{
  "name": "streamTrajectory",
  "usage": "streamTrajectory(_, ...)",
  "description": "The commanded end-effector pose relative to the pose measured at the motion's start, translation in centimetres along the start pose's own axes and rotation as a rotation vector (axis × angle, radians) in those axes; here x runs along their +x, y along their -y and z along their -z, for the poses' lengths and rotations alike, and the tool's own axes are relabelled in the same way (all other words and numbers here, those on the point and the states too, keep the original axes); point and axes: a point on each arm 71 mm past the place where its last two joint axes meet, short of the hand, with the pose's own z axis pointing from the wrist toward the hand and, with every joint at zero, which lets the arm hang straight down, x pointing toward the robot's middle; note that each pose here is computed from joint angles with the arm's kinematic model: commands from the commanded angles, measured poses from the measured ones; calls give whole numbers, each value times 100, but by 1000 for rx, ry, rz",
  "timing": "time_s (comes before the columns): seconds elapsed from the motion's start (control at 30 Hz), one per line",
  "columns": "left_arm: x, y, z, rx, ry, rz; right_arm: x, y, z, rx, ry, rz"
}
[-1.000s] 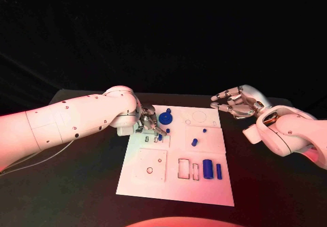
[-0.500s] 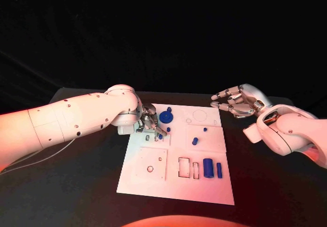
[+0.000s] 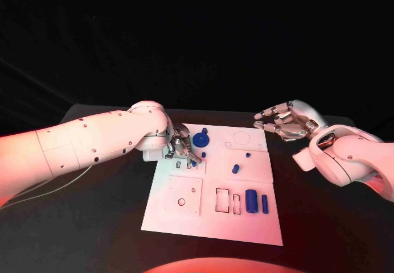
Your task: Assemble the parts on the task board
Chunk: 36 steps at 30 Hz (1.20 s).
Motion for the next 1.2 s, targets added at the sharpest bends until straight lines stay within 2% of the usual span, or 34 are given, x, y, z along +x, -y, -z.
streamTrajectory(0.03, 17, 20, -5, 8, -21, -5, 20, -8, -2, -7, -17, 5)
streamTrajectory(1.2, 22, 42, -24, 11, -34, -1, 33, -11, -4, -6, -27, 9)
